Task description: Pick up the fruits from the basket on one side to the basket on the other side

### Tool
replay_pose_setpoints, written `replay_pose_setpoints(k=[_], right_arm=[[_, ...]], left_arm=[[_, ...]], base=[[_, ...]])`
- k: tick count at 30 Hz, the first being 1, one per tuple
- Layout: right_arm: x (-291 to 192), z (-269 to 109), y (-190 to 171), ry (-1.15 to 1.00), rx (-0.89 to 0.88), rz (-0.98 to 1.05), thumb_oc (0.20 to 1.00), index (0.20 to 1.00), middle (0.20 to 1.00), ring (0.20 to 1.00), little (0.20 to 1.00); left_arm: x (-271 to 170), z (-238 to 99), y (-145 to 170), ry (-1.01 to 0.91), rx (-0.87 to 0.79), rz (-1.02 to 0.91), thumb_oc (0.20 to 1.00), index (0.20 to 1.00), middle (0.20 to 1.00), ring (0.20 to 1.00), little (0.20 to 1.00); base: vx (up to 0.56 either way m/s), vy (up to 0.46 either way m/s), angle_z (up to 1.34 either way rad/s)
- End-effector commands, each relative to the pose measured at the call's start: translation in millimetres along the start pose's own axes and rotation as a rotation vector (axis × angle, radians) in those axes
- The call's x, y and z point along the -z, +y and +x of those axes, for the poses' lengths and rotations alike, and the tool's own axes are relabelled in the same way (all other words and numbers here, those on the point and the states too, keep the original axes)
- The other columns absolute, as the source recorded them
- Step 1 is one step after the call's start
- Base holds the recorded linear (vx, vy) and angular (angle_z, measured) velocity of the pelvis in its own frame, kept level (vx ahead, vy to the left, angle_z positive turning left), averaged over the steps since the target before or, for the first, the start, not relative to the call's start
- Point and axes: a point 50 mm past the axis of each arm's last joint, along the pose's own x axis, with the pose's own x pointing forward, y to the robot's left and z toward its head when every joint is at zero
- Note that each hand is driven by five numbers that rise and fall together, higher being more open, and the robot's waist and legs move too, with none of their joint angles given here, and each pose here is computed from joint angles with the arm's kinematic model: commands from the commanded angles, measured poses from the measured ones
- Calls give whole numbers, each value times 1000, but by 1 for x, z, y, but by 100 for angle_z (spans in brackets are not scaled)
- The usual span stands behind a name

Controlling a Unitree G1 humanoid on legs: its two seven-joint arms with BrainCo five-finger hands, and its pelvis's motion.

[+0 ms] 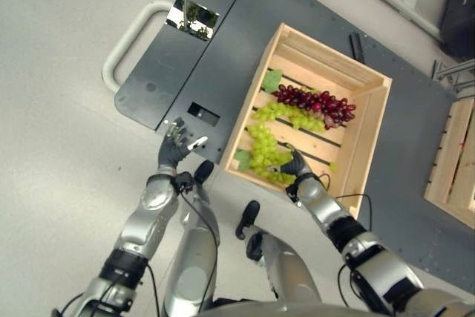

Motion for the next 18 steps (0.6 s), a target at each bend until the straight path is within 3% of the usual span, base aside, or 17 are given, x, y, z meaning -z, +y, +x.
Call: replay_pose_setpoints(k=[1, 8, 18], right_arm=[[-1, -2, 12, 5, -42, 9, 1000, 1000, 1000, 1000, 1000], [-7, -2, 29, 18, -77, 7, 1000, 1000, 1000, 1000, 1000], [15, -1, 42, 154, -122, -247, 1000, 1000, 1000, 1000, 1000]], left_arm=[[-18, -4, -13, -102, 36, -17, 1000, 1000, 1000, 1000, 1000], [-17, -3, -19, -97, 41, -25, 1000, 1000, 1000, 1000, 1000], [-13, -6, -31, -82, 95, -22, 1000, 1000, 1000, 1000, 1000]], base=[[0, 0, 0], [0, 0, 0], [6, 3, 3]])
